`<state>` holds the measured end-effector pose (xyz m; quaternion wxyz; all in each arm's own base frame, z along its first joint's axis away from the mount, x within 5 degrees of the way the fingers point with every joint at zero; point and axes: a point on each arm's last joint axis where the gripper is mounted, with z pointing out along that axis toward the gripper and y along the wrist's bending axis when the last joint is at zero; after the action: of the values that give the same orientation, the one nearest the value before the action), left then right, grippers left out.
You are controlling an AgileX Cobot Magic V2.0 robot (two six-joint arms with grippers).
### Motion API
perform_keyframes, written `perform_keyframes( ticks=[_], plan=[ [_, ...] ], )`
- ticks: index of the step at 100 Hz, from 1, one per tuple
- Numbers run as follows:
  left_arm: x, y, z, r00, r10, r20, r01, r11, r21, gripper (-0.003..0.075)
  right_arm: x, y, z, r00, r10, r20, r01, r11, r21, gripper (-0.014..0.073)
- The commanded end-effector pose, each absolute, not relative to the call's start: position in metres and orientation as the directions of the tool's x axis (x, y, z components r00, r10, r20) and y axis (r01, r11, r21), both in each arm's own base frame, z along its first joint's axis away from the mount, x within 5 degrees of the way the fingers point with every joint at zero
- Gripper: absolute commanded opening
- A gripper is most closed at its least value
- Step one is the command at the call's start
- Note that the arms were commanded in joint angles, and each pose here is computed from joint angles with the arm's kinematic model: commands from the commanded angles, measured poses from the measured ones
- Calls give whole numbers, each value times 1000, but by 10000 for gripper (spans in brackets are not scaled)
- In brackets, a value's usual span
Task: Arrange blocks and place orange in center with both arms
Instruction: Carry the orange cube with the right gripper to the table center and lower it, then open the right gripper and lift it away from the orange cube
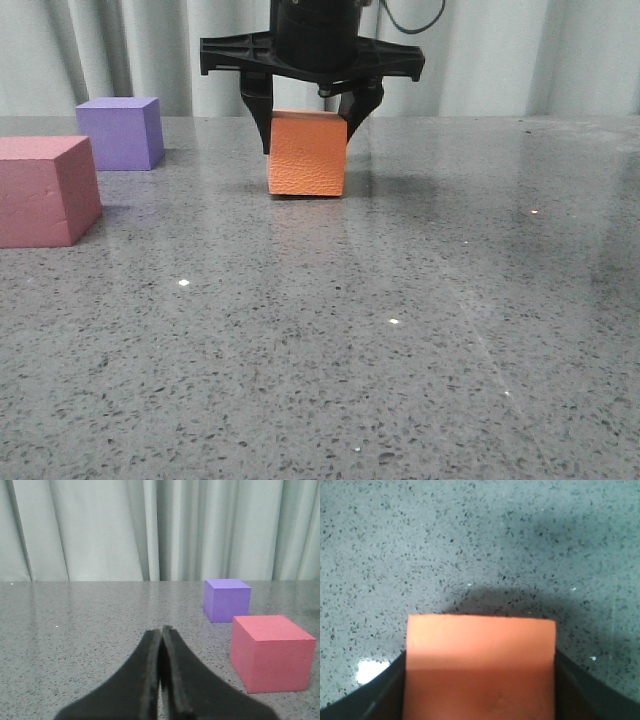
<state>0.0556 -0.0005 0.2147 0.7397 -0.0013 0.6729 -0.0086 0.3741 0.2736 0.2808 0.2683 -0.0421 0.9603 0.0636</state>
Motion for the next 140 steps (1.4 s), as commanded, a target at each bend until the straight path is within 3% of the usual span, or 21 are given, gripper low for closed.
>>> perform_keyframes(
  ticks=[1, 6, 26, 50, 83, 100, 115, 127, 140],
  plan=[
    [55, -2, 205, 148, -23, -989, 27, 999, -19, -19, 369, 270, 316, -807, -13, -590, -130, 979, 156, 573],
    [55, -2, 205, 148, -23, -989, 27, 999, -19, -19, 368, 271, 316, -812, -9, -584, -128, 978, 163, 671],
    [55, -2, 205, 148, -23, -989, 27, 999, -19, -19, 368, 271, 329, -801, 4, -599, -129, 975, 180, 634],
    [55, -2, 205, 148, -23, -989, 27, 999, -19, -19, 357, 257, 382, -705, -77, -705, -243, 960, 138, 634],
    [55, -2, 205, 148, -23, -989, 27, 999, -19, -19, 329, 174, 466, -540, -150, -828, -236, 971, -21, 634],
    [55, -2, 205, 148, -23, -989, 27, 999, -19, -19, 305, 112, 498, -510, -142, -848, -148, 986, -76, 634],
    [55, -2, 205, 148, -23, -989, 27, 999, -19, -19, 276, 62, 498, -518, -126, -846, -56, 992, -114, 634],
    [55, -2, 205, 148, -23, -989, 27, 999, -19, -19, 245, 33, 477, -528, -110, -842, -1, 992, -129, 629],
    [55, -2, 205, 148, -23, -989, 27, 999, -19, -19, 200, 15, 449, -502, -105, -859, 22, 991, -134, 516]
  ],
)
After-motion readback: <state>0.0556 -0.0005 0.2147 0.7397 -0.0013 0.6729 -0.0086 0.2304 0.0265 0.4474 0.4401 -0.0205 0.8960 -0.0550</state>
